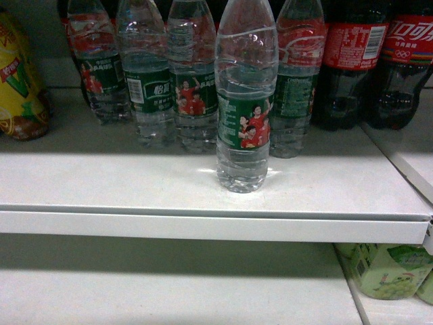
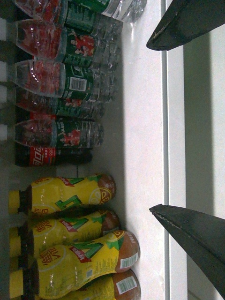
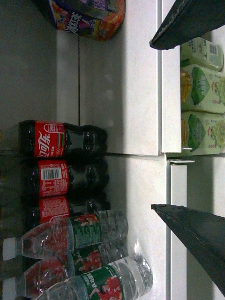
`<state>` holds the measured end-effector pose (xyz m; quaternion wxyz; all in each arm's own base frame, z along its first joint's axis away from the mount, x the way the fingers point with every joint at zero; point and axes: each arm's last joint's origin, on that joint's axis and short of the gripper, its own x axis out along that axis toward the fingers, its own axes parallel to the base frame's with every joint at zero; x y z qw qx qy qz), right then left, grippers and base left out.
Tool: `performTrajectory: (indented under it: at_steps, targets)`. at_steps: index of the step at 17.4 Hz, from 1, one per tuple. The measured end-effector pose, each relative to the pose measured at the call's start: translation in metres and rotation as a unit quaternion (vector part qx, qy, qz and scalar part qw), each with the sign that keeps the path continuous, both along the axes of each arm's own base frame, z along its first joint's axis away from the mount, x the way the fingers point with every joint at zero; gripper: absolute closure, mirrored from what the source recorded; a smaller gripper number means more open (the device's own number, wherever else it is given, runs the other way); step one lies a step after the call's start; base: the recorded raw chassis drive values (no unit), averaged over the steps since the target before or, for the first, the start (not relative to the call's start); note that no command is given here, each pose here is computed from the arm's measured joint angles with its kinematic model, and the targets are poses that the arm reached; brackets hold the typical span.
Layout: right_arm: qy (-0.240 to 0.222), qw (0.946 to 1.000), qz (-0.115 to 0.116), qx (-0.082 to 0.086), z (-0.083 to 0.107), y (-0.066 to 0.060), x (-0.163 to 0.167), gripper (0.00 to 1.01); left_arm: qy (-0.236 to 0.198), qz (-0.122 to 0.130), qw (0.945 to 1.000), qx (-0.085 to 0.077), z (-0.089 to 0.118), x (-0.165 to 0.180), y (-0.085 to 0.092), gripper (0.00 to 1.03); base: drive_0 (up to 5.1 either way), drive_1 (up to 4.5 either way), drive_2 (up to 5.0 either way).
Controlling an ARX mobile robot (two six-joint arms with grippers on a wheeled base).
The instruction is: Move water from second to third shelf
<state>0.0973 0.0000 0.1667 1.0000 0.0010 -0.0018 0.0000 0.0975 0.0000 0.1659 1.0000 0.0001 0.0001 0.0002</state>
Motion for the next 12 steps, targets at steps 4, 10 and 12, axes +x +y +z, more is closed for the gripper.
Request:
performTrajectory:
  at_steps: [4, 10, 12]
  targets:
    - [0.007, 0.9998, 0.009, 0.017, -0.001, 0.000, 0.001, 0.03, 0.000, 0.000, 1.0000, 0.000, 0.000, 0.000, 0.000, 0.05, 0.0, 0.00, 0.0]
    - [-0.018, 0.9940, 0.066, 0.085, 0.040, 0.006, 0.037, 0.03, 0.000, 0.000, 1.0000, 0.000, 0.000, 0.000, 0.000, 0.05, 0.0, 0.00, 0.0]
    - [-0.015, 0.9926, 0.085, 0.085, 0.045, 0.013, 0.047, 0.03, 0.000, 0.000, 1.0000, 0.000, 0.000, 0.000, 0.000, 0.05, 0.0, 0.00, 0.0]
